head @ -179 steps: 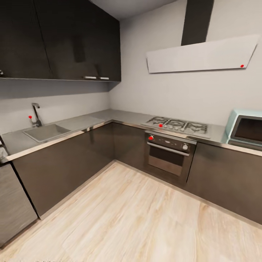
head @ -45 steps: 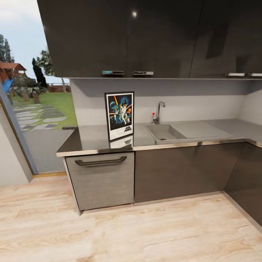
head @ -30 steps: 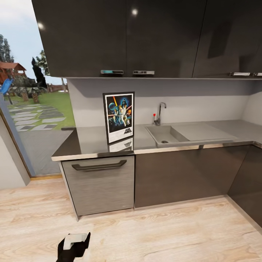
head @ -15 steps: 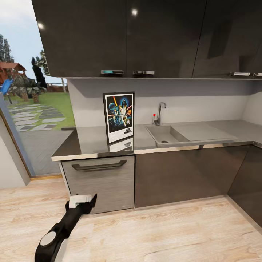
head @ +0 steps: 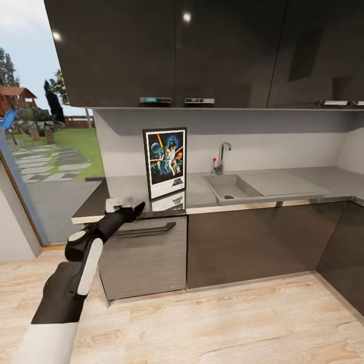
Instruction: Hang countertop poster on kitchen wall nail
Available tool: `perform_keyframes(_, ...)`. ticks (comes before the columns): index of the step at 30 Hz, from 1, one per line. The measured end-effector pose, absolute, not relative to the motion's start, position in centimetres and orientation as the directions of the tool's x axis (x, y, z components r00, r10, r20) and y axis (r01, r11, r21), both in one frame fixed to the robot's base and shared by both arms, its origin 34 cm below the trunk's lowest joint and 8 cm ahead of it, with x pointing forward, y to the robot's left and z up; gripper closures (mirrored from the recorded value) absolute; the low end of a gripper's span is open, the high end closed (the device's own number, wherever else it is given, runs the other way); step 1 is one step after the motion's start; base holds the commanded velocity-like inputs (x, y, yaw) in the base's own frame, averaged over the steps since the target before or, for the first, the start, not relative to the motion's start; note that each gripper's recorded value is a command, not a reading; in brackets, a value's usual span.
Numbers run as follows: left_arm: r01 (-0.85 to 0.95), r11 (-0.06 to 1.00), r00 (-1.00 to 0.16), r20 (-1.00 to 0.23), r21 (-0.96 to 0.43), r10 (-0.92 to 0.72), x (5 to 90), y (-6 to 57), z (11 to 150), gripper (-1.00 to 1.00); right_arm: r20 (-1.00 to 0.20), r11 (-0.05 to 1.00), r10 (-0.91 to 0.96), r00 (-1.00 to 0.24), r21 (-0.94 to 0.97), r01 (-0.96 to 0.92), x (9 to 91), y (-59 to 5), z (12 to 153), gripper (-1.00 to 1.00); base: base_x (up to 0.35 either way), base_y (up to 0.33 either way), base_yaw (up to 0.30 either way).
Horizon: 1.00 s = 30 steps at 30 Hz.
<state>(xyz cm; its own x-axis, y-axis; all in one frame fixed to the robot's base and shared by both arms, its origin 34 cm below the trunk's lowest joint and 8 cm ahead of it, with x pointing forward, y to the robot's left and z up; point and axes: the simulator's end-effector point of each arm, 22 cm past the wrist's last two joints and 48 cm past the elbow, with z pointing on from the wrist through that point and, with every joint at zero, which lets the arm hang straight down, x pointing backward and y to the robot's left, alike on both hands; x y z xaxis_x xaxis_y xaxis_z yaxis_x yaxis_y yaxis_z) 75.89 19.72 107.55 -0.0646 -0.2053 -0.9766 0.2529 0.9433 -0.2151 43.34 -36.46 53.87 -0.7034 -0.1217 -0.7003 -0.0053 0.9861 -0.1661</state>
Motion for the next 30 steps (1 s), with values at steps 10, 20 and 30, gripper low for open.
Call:
perform_keyframes(10, 0.241, 0.951, -0.025, -0.981, -0.194, -0.194, 79.5, 21.8, 112.4, -1.0, -0.842, 0.982, -0.157, -0.516, -0.189, 0.01, 46.2, -38.0, 58.3, -1.0, 0.0, 0.0, 0.0)
perform_keyframes(20, 0.214, 0.962, -0.013, -0.986, -0.168, -0.169, 79.9, 23.9, 112.4, -1.0, -0.923, 0.982, -0.171, -0.344, -0.188, 0.014, 50.6, -36.4, 66.9, -1.0, 0.0, 0.0, 0.0)
perform_keyframes(30, 0.253, 0.954, -0.013, -0.986, -0.164, -0.166, 79.7, 23.1, 112.5, -1.0, -0.89, 0.984, -0.15, -0.431, -0.175, 0.019, 46.7, -36.7, 64.3, -1.0, 0.137, 0.0, 0.0)
